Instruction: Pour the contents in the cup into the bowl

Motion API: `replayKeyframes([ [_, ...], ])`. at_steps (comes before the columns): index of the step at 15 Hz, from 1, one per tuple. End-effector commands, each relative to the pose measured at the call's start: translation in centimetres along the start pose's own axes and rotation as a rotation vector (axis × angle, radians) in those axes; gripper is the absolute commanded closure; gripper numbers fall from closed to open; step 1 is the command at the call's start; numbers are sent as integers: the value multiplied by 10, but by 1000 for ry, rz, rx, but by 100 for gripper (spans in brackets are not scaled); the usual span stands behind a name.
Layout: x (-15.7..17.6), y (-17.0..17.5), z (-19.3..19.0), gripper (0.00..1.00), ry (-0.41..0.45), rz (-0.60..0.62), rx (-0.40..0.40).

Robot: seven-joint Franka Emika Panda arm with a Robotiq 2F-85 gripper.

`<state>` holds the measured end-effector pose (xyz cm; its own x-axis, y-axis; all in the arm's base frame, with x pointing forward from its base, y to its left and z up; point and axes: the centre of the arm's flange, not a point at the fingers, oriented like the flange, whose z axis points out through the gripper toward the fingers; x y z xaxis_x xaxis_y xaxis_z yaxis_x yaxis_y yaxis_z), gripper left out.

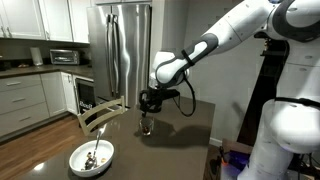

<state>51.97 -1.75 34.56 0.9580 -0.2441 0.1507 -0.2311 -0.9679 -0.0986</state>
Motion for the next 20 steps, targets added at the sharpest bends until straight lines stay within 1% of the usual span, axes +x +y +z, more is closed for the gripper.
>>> replayKeyframes([
  [1,30,1,15,0,-104,28,-27],
  [3,36,3,22,0,-133,30,-27],
  [7,45,0,33,0,-160,35,-23],
  [10,49,0,43,0,-165,36,-17],
  [16,54,8,71,0,-201,48,-31],
  [20,56,12,80,0,-212,51,-40],
])
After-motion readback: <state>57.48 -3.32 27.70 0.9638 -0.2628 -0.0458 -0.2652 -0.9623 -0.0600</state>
